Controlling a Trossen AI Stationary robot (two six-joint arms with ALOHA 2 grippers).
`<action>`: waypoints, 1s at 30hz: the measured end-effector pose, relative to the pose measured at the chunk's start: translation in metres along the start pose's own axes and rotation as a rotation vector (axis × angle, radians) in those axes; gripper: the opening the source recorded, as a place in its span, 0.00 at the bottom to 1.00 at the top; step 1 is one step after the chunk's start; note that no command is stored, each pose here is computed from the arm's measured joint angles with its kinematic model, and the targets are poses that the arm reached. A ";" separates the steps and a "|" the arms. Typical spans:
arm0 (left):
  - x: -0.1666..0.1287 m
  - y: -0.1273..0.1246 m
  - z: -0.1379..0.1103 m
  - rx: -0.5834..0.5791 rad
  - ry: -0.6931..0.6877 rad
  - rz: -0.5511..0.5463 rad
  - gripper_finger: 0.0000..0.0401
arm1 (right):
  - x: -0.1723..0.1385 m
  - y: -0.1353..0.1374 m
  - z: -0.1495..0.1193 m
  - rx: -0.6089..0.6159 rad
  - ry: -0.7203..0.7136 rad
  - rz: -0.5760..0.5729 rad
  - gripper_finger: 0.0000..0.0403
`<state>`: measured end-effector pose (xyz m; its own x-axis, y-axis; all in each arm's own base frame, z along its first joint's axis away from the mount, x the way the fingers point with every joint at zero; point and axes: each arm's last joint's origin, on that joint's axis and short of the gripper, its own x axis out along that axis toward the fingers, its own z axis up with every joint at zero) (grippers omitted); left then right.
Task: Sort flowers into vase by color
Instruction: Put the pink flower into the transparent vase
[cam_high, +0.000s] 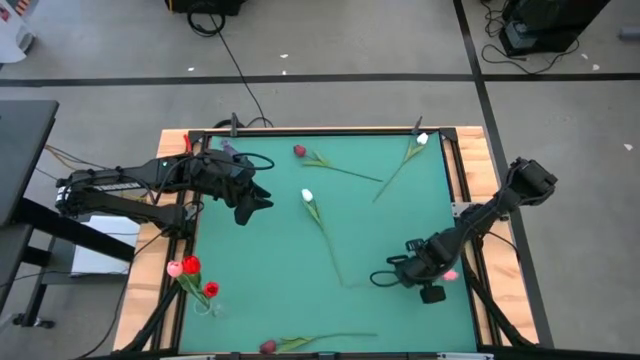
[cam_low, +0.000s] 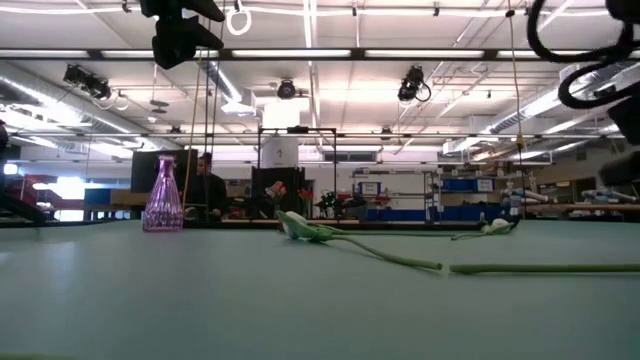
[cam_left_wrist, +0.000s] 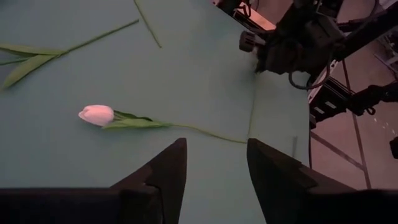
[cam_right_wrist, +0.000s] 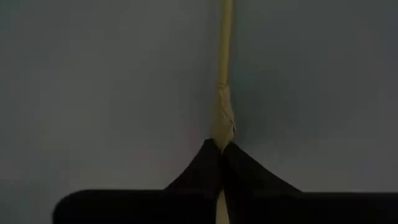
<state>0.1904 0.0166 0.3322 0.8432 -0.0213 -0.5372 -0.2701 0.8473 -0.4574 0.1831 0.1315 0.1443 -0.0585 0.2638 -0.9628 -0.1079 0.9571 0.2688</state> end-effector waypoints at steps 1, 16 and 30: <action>0.000 0.000 0.000 0.000 0.000 0.000 0.43 | -0.004 0.001 0.003 0.029 0.011 0.043 0.03; 0.000 -0.006 0.006 0.252 -0.057 -0.078 0.43 | -0.134 0.014 0.079 0.662 0.086 0.746 0.03; -0.004 -0.034 0.014 0.723 -0.271 -0.235 0.43 | -0.238 -0.066 0.128 1.303 -0.144 1.317 0.04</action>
<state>0.2023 -0.0046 0.3600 0.9491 -0.1910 -0.2505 0.2179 0.9723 0.0842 0.3312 0.0207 0.3516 0.6211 0.7603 -0.1902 0.6708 -0.3902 0.6307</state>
